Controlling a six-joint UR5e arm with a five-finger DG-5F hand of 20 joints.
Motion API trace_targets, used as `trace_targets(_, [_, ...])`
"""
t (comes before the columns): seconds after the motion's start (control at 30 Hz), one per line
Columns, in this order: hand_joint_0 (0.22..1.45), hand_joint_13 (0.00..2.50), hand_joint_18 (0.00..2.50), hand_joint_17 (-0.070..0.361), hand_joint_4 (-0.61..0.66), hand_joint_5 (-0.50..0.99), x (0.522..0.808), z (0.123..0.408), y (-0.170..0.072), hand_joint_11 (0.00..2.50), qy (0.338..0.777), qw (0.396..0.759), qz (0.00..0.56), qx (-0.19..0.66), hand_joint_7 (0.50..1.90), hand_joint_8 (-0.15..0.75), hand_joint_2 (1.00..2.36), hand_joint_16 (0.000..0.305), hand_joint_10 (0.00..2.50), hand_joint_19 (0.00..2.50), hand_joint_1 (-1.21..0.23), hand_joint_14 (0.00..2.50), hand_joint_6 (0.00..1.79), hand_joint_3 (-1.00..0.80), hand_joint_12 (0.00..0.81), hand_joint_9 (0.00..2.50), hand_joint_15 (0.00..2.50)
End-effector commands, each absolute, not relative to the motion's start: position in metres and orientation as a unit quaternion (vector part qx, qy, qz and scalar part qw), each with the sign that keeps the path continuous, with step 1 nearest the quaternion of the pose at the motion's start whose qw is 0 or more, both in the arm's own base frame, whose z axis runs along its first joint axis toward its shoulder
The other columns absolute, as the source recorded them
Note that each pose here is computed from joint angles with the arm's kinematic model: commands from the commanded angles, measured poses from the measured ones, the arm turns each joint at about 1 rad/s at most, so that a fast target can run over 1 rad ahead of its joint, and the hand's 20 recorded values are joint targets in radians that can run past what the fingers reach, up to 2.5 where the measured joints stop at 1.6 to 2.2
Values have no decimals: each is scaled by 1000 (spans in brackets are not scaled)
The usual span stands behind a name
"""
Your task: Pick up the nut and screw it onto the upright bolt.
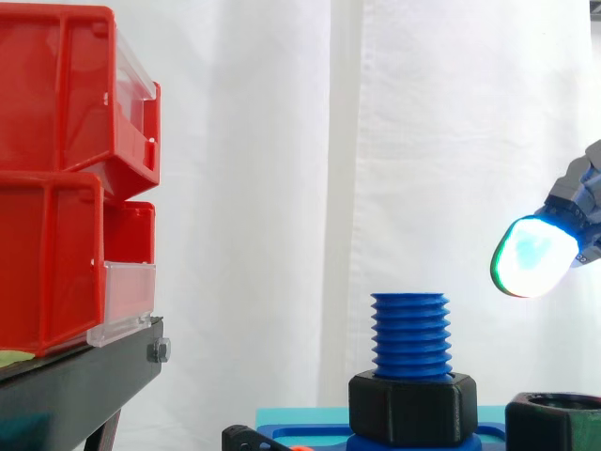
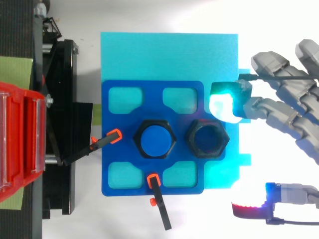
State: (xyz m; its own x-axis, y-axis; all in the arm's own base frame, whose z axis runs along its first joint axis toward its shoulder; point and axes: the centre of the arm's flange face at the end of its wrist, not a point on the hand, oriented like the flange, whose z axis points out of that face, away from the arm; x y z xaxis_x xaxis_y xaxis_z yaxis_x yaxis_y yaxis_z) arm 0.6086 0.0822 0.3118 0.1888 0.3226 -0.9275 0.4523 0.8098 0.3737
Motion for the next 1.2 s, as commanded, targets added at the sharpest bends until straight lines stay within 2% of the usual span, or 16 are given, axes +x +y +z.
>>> trace_targets(0.0, [380,0,0,172,219,-279,608,310,82,0,634,708,-51,308,650,314,1000,76,0,11,-752,0,501,-500,467,102,0])
trace_targets(0.23, [378,49,0,174,234,-269,615,292,85,0,637,706,-55,306,635,329,1000,77,0,0,-781,0,501,-500,476,164,0])
trace_targets(0.5, [386,66,0,172,233,-266,617,292,89,0,630,710,-59,310,647,335,1000,76,0,1,-771,0,501,-500,477,190,0])
trace_targets(0.7, [399,83,12,168,236,-263,624,266,94,0,640,704,-75,299,653,334,1000,75,0,10,-757,0,501,-500,475,206,0])
trace_targets(0.77, [402,90,26,167,236,-262,628,269,96,0,627,712,-65,308,657,335,1000,74,0,16,-756,0,501,-500,475,209,0])
trace_targets(1.17, [406,120,54,167,240,-259,628,260,95,0,633,707,-78,307,667,337,1000,74,0,41,-751,0,501,-500,477,223,0])
